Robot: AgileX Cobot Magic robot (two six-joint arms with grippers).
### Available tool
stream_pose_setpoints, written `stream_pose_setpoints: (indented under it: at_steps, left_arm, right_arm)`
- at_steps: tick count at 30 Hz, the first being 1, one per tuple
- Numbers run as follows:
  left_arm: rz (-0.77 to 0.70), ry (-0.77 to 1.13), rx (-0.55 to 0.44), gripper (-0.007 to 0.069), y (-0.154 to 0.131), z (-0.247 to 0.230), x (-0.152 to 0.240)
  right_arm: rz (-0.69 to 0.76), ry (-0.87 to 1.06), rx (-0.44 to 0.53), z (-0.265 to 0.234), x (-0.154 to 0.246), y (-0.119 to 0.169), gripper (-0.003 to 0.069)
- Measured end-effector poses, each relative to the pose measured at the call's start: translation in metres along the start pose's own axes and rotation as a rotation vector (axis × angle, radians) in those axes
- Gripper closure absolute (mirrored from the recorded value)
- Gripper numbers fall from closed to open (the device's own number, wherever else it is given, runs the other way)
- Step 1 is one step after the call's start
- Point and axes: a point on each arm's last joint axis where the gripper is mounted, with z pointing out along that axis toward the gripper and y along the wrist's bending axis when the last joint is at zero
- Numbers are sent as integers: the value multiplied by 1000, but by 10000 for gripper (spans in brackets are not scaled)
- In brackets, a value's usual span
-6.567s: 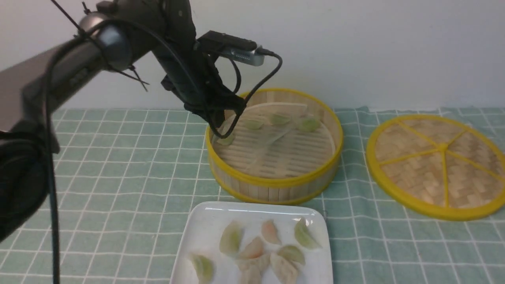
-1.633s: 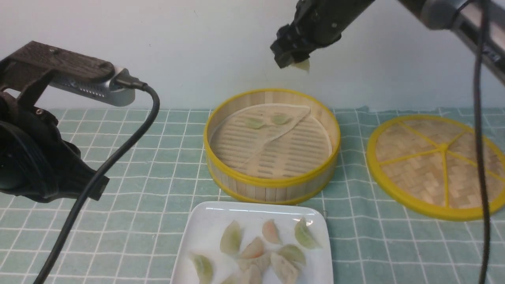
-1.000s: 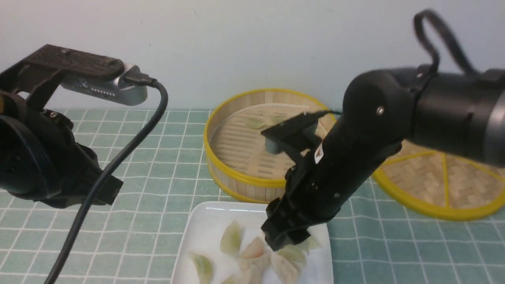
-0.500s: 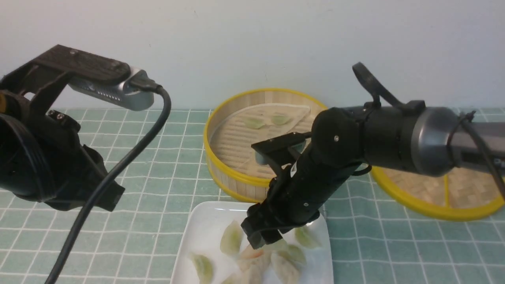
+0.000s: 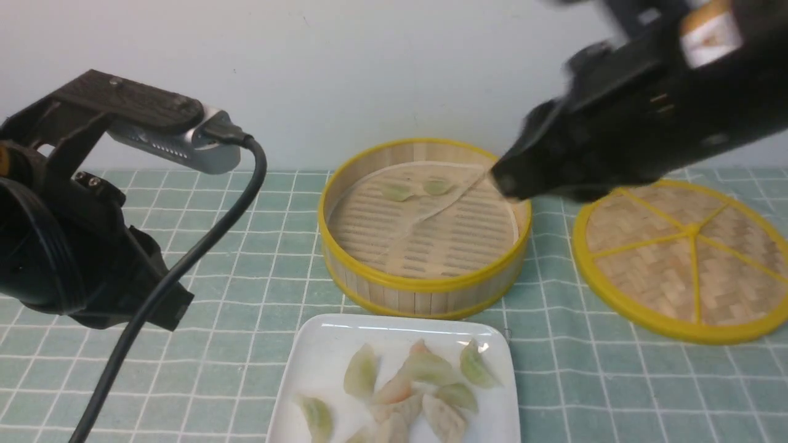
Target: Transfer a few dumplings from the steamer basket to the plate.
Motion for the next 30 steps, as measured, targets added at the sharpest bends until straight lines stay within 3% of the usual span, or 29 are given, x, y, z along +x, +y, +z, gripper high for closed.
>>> stream_pose_setpoints:
  at_steps: [3,6,12,16,20,25,30]
  left_arm:
    - [-4,-2,11,631,-1,0,0]
    - [-3,-8,22,631,-2,0,-1]
    - [-4,-48,32,631,-3,0,-4]
    - [8,-84,62,631,-6,-1,-8]
    - [27,-123,92,631,-9,-2,-10]
    - [32,-201,99,631,-12,-11,-3]
    - [45,-455,50,631,-19,-40,36]
  right_arm:
    - [-5,-207,77,-66,22,-8,667]
    - [-46,-388,142,-109,68,-18,671]
    - [-40,-679,159,-129,164,-33,672]
    - [25,-765,163,-123,213,-42,673]
    - [77,-875,149,-125,239,-47,673]
    - [114,-907,136,-124,242,-48,673]
    - [121,-937,116,-125,240,-47,673]
